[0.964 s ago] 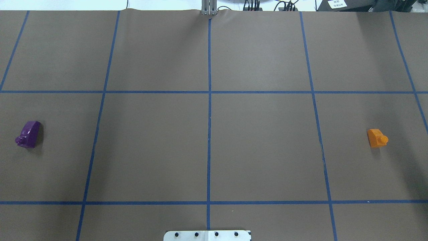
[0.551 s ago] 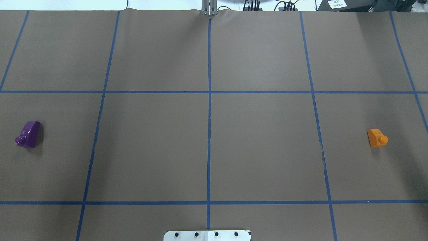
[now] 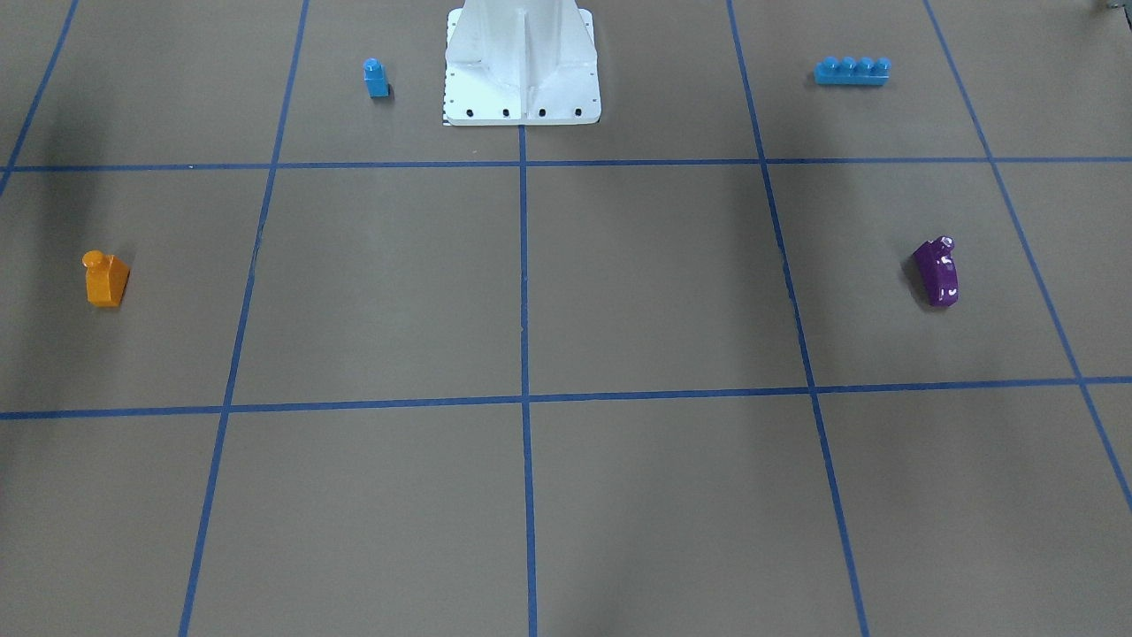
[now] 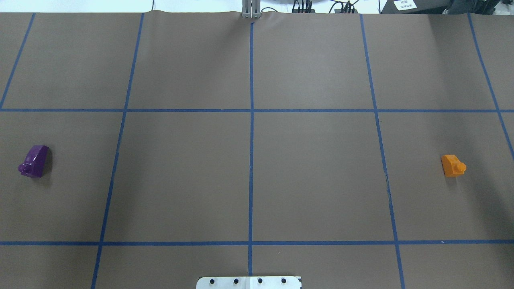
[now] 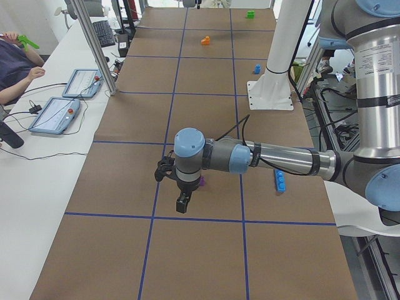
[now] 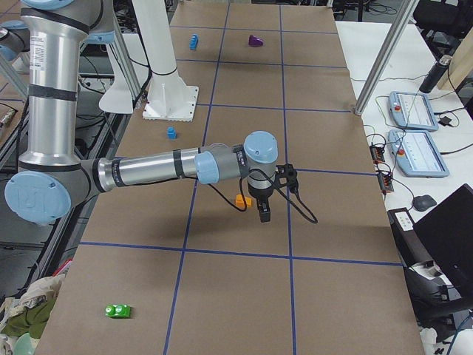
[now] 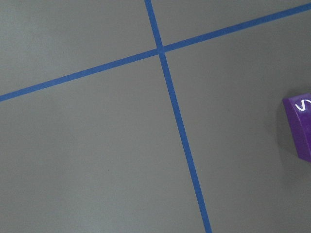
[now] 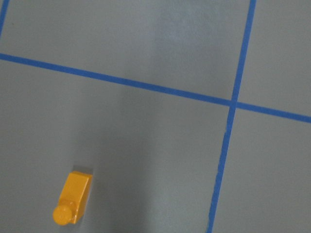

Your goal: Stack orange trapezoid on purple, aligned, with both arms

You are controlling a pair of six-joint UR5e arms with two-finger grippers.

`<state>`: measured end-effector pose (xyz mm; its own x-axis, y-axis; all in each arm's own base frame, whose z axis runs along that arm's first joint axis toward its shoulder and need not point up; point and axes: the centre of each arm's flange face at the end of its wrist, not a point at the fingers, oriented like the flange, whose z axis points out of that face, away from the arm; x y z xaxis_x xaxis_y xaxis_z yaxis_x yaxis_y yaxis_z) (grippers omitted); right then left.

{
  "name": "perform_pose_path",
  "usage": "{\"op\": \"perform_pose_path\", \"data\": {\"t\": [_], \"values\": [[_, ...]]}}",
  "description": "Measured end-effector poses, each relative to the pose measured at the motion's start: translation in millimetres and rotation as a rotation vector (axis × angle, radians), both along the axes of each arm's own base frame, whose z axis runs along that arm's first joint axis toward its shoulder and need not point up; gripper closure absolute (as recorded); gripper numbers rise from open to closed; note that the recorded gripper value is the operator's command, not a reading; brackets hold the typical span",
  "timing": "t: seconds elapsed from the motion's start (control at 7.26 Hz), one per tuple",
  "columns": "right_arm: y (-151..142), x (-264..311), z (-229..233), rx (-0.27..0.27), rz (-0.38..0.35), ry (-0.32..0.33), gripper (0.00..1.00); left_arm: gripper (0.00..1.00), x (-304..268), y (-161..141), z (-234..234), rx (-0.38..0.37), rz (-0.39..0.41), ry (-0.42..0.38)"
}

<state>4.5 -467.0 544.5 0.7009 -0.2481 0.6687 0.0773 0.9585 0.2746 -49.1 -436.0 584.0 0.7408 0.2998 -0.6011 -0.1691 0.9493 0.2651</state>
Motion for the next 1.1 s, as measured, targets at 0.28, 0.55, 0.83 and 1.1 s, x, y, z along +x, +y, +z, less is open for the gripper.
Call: {"op": "perform_pose_path", "data": {"t": [0.28, 0.55, 0.83, 1.1], "values": [[-20.8, -0.6, -25.5, 0.087, 0.031, -0.01, 0.0, 0.0, 0.7, -25.9, -36.9, 0.114, -0.002, 0.006], [-37.4, -2.2, -42.0, 0.084, 0.076, -0.028, 0.0, 0.0, 1.8, -41.4, -53.1, 0.154, -0.024, 0.022], [-42.1, -4.2, -53.9, 0.105, 0.078, -0.034, 0.0, 0.0, 2.0, -43.1, -56.7, 0.151, -0.042, 0.028], [-46.4, -26.8, -68.9, 0.201, 0.035, -0.051, 0.0, 0.0, 8.6, -42.0, -60.2, 0.136, -0.065, 0.041]]}}
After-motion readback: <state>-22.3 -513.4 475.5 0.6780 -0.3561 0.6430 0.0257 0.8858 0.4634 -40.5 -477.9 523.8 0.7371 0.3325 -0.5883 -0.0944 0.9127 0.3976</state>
